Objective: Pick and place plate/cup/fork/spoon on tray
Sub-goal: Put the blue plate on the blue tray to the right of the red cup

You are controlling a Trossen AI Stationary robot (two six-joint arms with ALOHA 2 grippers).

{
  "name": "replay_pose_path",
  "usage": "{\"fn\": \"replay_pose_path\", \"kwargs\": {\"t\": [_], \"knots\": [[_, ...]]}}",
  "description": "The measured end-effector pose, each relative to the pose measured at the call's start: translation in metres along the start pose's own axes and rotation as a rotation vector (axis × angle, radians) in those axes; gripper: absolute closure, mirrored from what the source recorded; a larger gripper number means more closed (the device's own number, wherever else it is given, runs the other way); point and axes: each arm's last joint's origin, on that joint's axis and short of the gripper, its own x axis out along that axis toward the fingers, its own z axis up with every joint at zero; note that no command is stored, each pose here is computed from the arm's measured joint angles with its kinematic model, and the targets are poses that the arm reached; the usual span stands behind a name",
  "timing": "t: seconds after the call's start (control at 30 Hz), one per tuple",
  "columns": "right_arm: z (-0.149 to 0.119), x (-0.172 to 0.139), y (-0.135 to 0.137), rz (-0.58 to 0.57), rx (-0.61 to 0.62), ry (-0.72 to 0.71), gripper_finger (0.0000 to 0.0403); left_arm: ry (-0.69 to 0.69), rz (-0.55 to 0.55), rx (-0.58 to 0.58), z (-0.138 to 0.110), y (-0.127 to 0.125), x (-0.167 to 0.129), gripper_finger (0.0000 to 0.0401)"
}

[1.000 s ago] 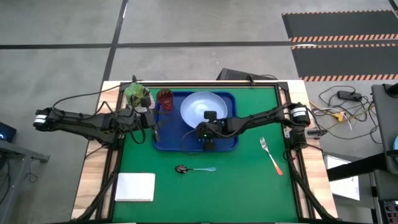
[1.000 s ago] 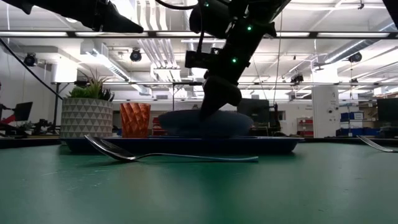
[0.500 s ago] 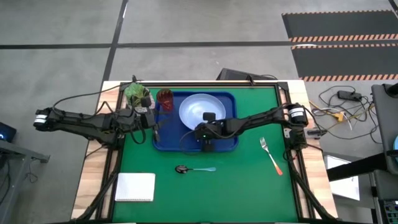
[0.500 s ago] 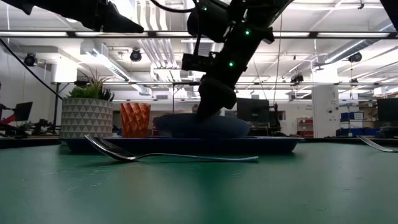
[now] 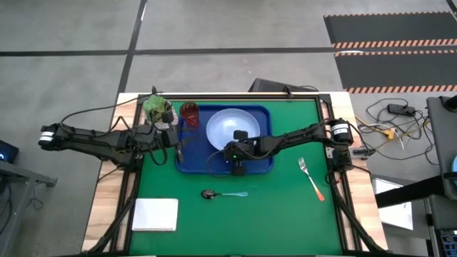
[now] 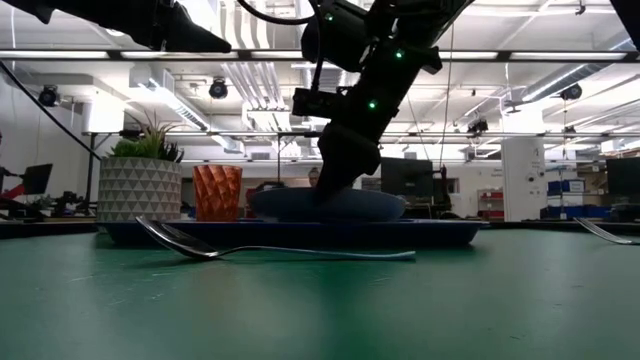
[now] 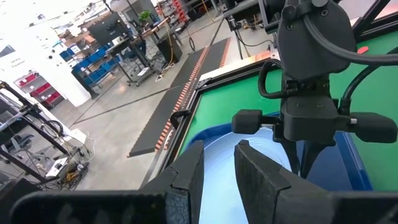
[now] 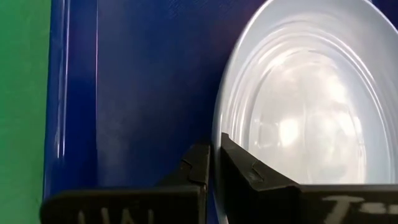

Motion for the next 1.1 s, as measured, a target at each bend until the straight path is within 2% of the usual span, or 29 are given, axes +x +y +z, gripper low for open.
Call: {"fn": "replay_pose_path", "kwargs": {"t": [1.1], "knots": [[-0.0058, 0.0029, 0.0002, 0.002, 0.031, 0.017, 0.0390, -0.003, 0.001, -0.001, 0.0007, 0.0001, 0.0002, 0.0331]]}}
